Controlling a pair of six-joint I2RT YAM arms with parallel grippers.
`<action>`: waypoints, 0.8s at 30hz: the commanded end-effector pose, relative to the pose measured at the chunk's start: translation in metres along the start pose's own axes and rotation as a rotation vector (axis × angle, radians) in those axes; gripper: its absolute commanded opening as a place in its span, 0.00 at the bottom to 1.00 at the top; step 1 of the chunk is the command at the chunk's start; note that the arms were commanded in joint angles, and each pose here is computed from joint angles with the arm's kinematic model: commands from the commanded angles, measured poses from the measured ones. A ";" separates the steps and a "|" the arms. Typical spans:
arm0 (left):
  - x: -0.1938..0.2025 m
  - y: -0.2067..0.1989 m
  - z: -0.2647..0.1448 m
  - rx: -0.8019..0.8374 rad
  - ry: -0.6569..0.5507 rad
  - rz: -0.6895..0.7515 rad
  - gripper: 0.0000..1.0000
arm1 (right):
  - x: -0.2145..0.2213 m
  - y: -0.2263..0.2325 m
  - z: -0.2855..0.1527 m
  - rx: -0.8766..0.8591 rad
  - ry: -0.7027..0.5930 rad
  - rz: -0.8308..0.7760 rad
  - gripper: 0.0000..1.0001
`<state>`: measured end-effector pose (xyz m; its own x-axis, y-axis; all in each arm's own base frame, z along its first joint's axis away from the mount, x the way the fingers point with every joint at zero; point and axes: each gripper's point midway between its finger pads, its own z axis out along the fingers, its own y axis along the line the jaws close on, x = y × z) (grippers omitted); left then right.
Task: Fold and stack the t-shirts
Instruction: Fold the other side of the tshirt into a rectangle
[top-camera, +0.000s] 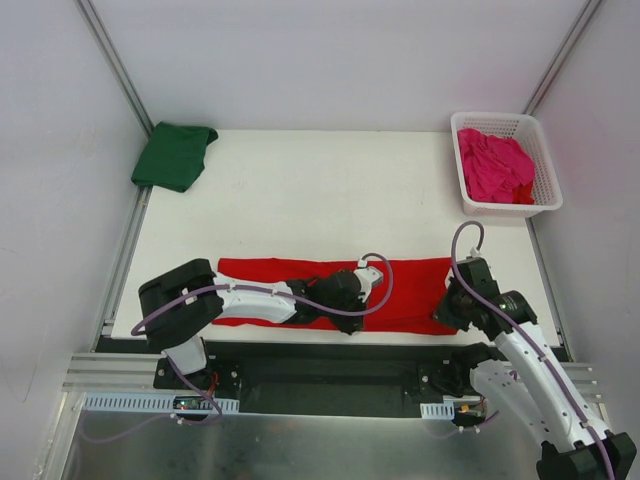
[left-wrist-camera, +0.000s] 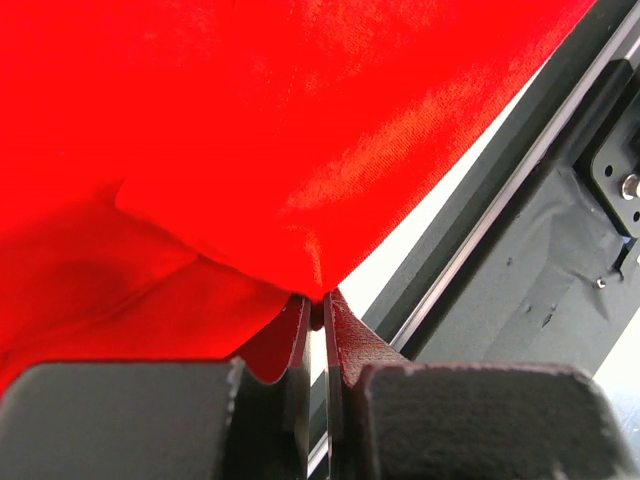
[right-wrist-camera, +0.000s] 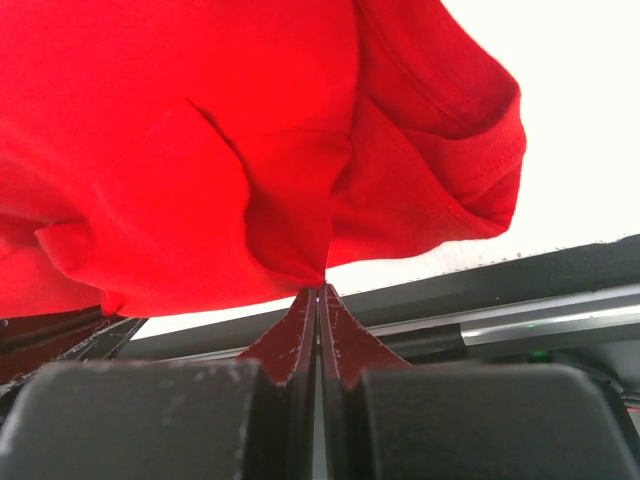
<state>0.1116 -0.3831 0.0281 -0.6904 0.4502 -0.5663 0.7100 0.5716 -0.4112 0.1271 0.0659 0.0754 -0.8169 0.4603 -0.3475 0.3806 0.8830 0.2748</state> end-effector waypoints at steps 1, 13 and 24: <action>0.015 -0.002 0.002 -0.011 0.071 0.013 0.00 | 0.001 -0.019 0.002 0.100 -0.020 0.021 0.02; 0.021 0.001 0.003 -0.025 0.080 0.013 0.03 | 0.011 -0.025 0.000 0.155 0.018 -0.004 0.33; 0.015 -0.004 -0.008 -0.011 0.050 0.020 0.99 | -0.007 -0.016 -0.017 0.126 -0.084 -0.013 0.68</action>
<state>0.1003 -0.3927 0.0350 -0.6792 0.4591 -0.5726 0.7259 0.5351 -0.4321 0.1117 0.0528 0.0683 -0.8246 0.4337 -0.3633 0.4069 0.9008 0.1519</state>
